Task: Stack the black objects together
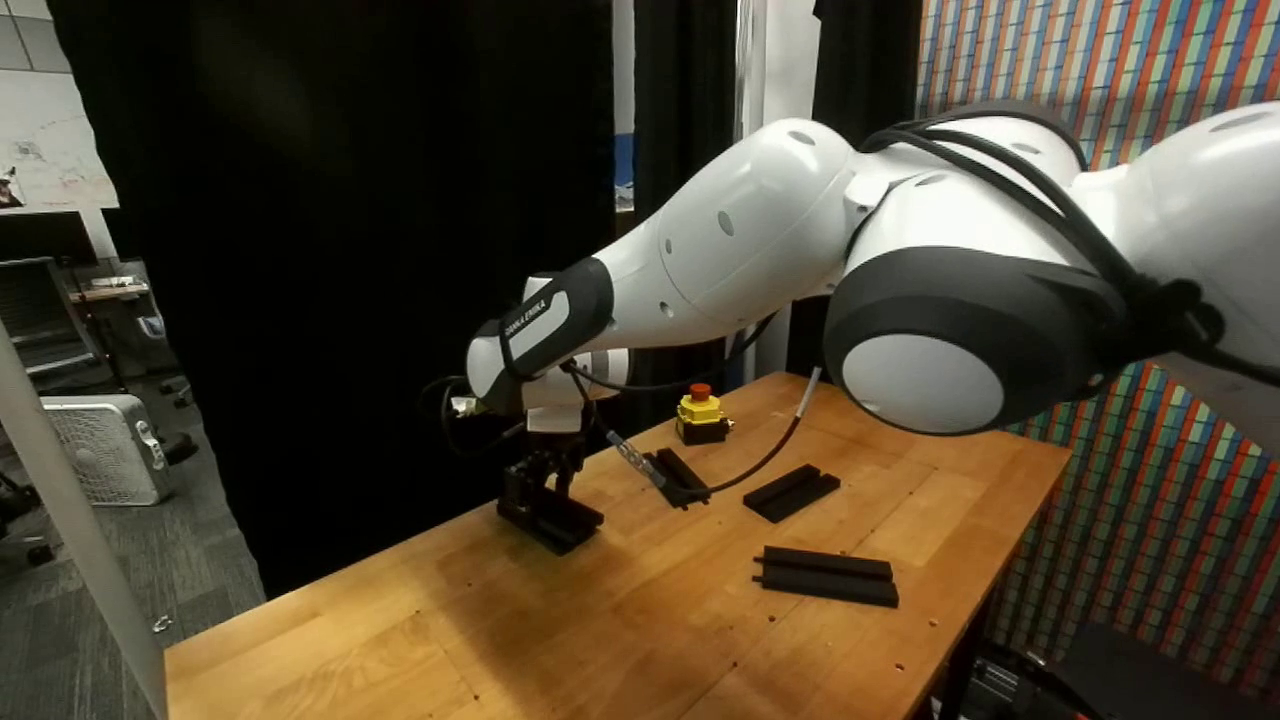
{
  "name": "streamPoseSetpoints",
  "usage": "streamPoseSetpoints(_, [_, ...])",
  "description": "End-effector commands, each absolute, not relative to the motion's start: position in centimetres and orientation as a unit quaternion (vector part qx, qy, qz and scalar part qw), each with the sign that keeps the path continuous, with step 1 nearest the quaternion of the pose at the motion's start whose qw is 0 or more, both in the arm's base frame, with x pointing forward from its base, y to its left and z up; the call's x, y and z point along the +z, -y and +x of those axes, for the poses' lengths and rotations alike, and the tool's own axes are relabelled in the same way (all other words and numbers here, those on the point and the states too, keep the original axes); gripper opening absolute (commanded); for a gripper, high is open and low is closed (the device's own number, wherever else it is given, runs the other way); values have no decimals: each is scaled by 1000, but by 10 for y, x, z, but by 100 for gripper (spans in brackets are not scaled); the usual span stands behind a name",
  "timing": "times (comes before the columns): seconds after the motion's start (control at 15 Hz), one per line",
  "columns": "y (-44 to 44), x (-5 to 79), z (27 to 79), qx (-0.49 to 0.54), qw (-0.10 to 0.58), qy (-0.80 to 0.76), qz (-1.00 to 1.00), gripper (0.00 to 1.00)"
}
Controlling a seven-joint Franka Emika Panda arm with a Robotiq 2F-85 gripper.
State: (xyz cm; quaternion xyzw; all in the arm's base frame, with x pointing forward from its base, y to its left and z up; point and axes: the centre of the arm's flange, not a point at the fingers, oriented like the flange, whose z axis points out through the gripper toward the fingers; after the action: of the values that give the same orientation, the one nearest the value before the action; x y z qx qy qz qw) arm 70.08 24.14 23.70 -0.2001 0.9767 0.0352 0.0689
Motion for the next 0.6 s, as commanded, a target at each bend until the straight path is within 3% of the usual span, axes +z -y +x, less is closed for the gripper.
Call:
streamPoseSetpoints(0.0, [-252,247,708,32,70,-979,-187,45])
streamPoseSetpoints(0.53, [-261,256,718,34,76,-977,-197,45])
